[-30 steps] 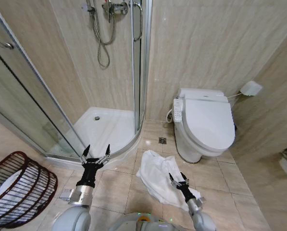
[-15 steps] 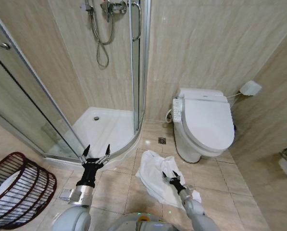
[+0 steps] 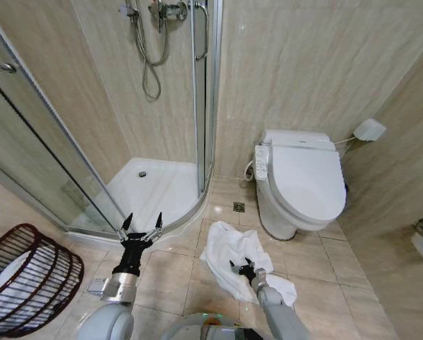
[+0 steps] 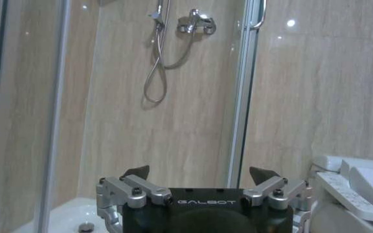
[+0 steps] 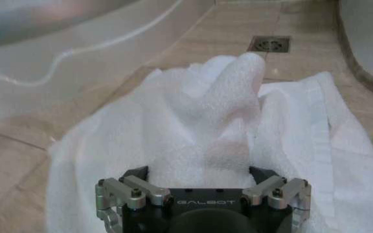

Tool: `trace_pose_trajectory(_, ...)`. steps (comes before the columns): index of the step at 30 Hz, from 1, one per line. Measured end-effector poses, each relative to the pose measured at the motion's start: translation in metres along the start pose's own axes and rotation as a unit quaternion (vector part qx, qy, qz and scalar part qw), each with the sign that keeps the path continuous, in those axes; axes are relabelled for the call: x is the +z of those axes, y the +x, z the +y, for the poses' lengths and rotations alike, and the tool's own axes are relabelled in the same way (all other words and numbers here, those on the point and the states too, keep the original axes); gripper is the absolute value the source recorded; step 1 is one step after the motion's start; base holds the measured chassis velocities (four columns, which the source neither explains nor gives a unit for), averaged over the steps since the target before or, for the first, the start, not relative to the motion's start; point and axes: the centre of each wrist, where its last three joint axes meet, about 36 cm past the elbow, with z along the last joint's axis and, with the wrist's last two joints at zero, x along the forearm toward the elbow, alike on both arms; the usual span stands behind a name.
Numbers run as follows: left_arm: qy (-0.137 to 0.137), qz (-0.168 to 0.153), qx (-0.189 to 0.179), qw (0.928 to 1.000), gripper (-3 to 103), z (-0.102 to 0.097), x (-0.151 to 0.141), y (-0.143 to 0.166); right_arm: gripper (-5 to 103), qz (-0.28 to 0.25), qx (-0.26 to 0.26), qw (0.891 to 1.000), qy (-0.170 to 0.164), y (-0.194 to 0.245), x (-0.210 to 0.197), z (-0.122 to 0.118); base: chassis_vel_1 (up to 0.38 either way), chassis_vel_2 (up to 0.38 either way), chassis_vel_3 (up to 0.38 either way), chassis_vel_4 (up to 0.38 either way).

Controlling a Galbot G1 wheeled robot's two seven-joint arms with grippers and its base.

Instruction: Discard the used towel into the hamper.

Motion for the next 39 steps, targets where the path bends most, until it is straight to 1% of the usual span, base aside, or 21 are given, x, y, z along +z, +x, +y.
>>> trace_pose_trajectory(1,0.000,0.000,0.000,1.0000,100,0.000,0.000,0.000,103,0.002,0.003,1.000,0.003,0.000,0.000,-0.001,0.000,0.000,0.000,0.000)
trace_pose_trajectory(3,0.000,0.000,0.000,1.0000,100,0.000,0.000,0.000,94,0.004,0.011,1.000,0.009,0.001,-0.002,-0.005,0.000,0.000,0.000,0.000)
trace_pose_trajectory(4,0.000,0.000,0.000,1.0000,100,0.000,0.000,0.000,94,0.004,0.011,1.000,0.009,0.001,-0.002,-0.005,0.000,0.000,0.000,0.000)
trace_pose_trajectory(7,0.000,0.000,0.000,1.0000,100,0.000,0.000,0.000,78,0.001,0.016,1.000,0.013,0.002,-0.003,-0.008,0.000,0.000,0.000,0.000)
trace_pose_trajectory(9,0.000,0.000,0.000,1.0000,100,0.000,0.000,0.000,73,-0.005,0.015,1.000,0.018,0.004,0.001,-0.011,0.000,0.000,0.000,0.000)
trace_pose_trajectory(10,0.000,0.000,0.000,1.0000,100,0.000,0.000,0.000,73,-0.005,0.015,1.000,0.018,0.004,0.001,-0.011,0.000,0.000,0.000,0.000)
trace_pose_trajectory(12,0.000,0.000,0.000,1.0000,100,0.000,0.000,0.000,62,-0.009,0.012,0.999,0.028,0.007,0.008,-0.015,0.000,0.000,0.000,0.000)
trace_pose_trajectory(13,0.000,0.000,0.000,1.0000,100,0.000,0.000,0.000,62,-0.009,0.012,0.999,0.028,0.007,0.008,-0.015,0.000,0.000,0.000,0.000)
trace_pose_trajectory(14,0.000,0.000,0.000,1.0000,100,0.000,0.000,0.000,57,-0.012,0.009,0.999,0.031,0.009,0.011,-0.016,0.000,0.000,0.000,0.000)
trace_pose_trajectory(16,0.000,0.000,0.000,1.0000,100,0.000,0.000,0.000,46,-0.018,-0.004,0.998,0.053,0.013,0.016,-0.022,0.000,0.000,0.000,0.000)
trace_pose_trajectory(17,0.000,0.000,0.000,1.0000,100,0.000,0.000,0.000,46,-0.018,-0.004,0.998,0.053,0.013,0.016,-0.022,0.000,0.000,0.000,0.000)
trace_pose_trajectory(19,0.000,0.000,0.000,1.0000,100,0.000,0.000,0.000,35,-0.020,-0.006,0.998,0.067,0.015,0.014,-0.023,0.000,0.000,0.000,0.000)
trace_pose_trajectory(20,0.000,0.000,0.000,1.0000,100,0.000,0.000,0.000,30,-0.021,-0.006,0.997,0.069,0.016,0.013,-0.023,0.000,0.000,0.000,0.000)
trace_pose_trajectory(21,0.000,0.000,0.000,1.0000,100,0.000,0.000,0.000,30,-0.021,-0.006,0.997,0.069,0.016,0.013,-0.023,0.000,0.000,0.000,0.000)
trace_pose_trajectory(23,0.000,0.000,0.000,1.0000,100,0.000,0.000,0.000,20,-0.023,0.001,0.998,0.062,0.017,0.011,-0.022,0.000,0.000,0.000,0.000)
trace_pose_trajectory(25,0.000,0.000,0.000,1.0000,100,0.000,0.000,0.000,20,-0.025,0.003,0.998,0.056,0.017,0.011,-0.021,0.000,0.000,0.000,0.000)
trace_pose_trajectory(27,0.000,0.000,0.000,1.0000,100,0.000,0.000,0.000,14,-0.031,0.009,0.998,0.045,0.016,0.010,-0.018,0.000,0.000,0.000,0.000)
trace_pose_trajectory(29,0.000,0.000,0.000,1.0000,100,0.000,0.000,0.000,13,-0.036,0.012,0.999,0.039,0.017,0.010,-0.017,0.000,0.000,0.000,0.000)
trace_pose_trajectory(32,0.000,0.000,0.000,1.0000,100,0.000,0.000,0.000,13,-0.056,0.023,0.998,0.026,0.019,0.004,-0.016,0.000,0.000,0.000,0.000)
trace_pose_trajectory(37,0.000,0.000,0.000,1.0000,100,0.000,0.000,0.000,13,-0.087,0.039,0.995,0.028,0.030,-0.006,-0.018,0.000,0.000,0.000,0.000)
trace_pose_trajectory(39,0.000,0.000,0.000,1.0000,100,0.000,0.000,0.000,13,-0.116,0.049,0.991,0.034,0.043,-0.018,-0.020,0.000,0.000,0.000,0.000)
